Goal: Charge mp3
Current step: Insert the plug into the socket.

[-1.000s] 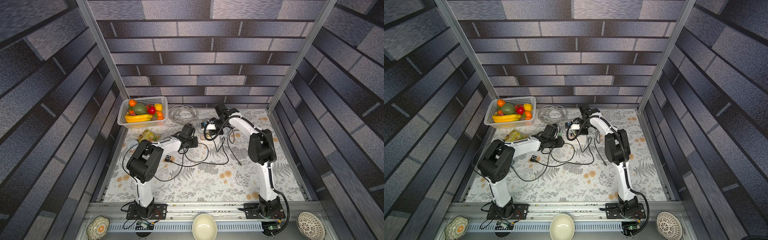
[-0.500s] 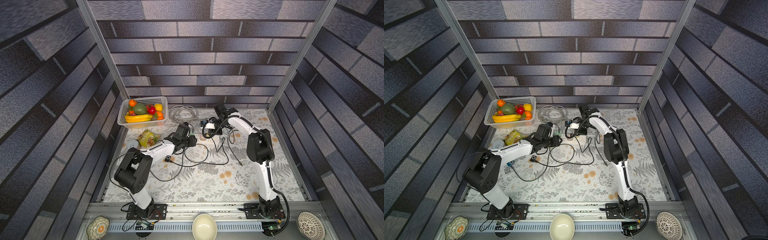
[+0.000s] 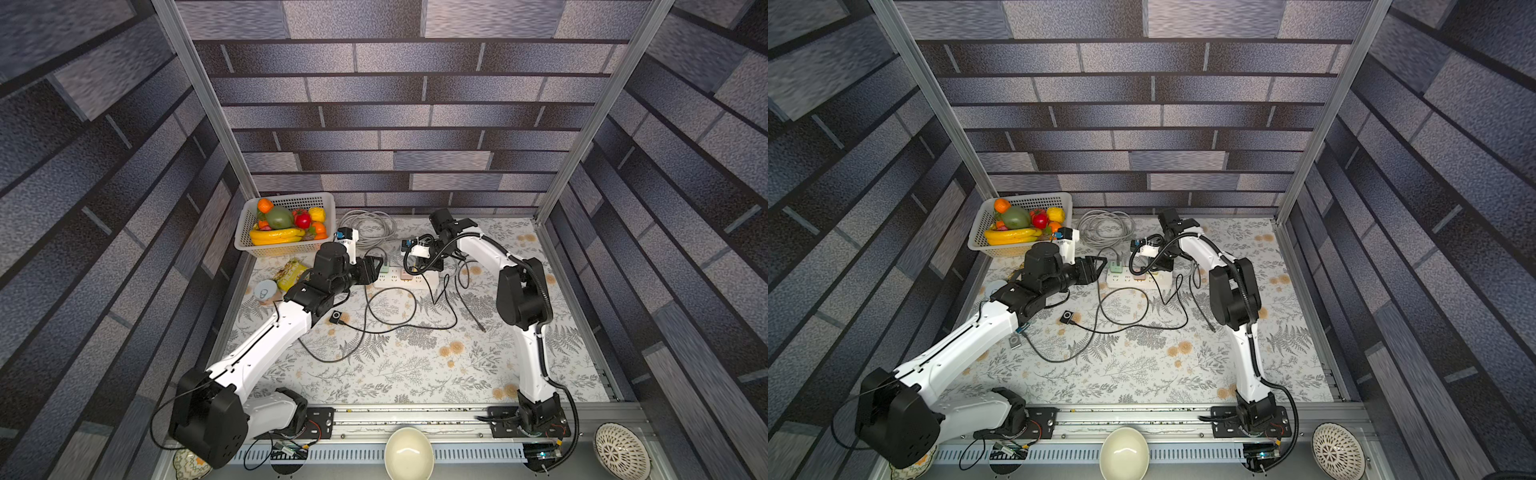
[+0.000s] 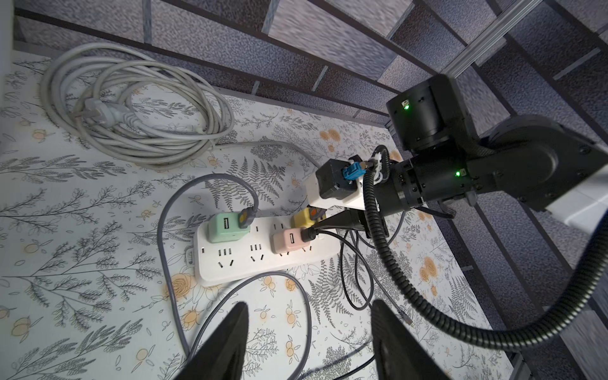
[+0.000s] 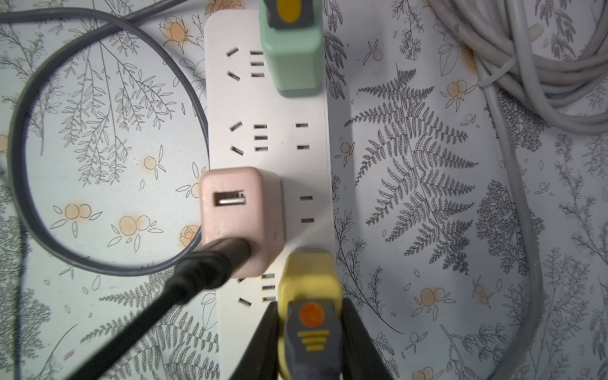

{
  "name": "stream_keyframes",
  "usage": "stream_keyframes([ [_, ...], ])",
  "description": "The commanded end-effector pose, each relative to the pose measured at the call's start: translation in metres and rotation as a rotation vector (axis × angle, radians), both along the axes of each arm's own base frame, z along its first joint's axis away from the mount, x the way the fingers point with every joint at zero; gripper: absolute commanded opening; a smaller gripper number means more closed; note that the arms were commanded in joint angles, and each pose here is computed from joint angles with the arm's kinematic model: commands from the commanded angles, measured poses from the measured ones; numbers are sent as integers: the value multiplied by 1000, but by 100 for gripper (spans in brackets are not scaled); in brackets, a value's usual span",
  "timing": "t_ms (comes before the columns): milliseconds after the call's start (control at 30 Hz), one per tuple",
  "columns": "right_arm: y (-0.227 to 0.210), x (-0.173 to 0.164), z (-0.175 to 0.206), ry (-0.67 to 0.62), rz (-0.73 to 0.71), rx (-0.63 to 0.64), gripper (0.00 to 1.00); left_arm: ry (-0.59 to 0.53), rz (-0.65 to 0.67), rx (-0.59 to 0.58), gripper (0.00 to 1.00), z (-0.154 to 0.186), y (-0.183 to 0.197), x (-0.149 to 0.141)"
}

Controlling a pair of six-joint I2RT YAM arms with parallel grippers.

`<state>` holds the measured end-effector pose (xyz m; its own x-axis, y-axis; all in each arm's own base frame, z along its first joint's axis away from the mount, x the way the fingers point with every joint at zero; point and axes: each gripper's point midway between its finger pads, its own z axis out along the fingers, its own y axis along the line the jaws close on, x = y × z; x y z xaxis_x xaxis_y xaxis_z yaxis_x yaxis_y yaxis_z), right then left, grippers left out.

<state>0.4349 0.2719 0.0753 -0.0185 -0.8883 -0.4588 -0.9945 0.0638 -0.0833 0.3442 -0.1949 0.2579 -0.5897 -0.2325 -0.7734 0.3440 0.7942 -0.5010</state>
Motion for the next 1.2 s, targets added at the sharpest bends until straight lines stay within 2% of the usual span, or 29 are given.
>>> stream_keyframes([
  [0,-37,-56,-85,316,-106,-232,15,14,-5,-8,64,2,10,-14],
  [233,-26,-36,-44,213,-154,-162,35,-3,29,-34,66,6,27,-25],
  [333,-20,-32,-27,173,-166,-117,45,-2,31,-45,68,7,31,-27],
  [533,-14,-22,10,83,-193,-37,58,-29,50,-58,76,16,39,-29],
  [600,-14,-26,16,81,-190,-24,67,-34,53,-60,77,18,41,-30],
  [867,-28,-54,17,138,-228,-44,69,-25,68,-76,85,15,48,-31],
  [1167,-39,-99,41,192,-339,48,70,-33,61,-85,87,16,48,-32],
])
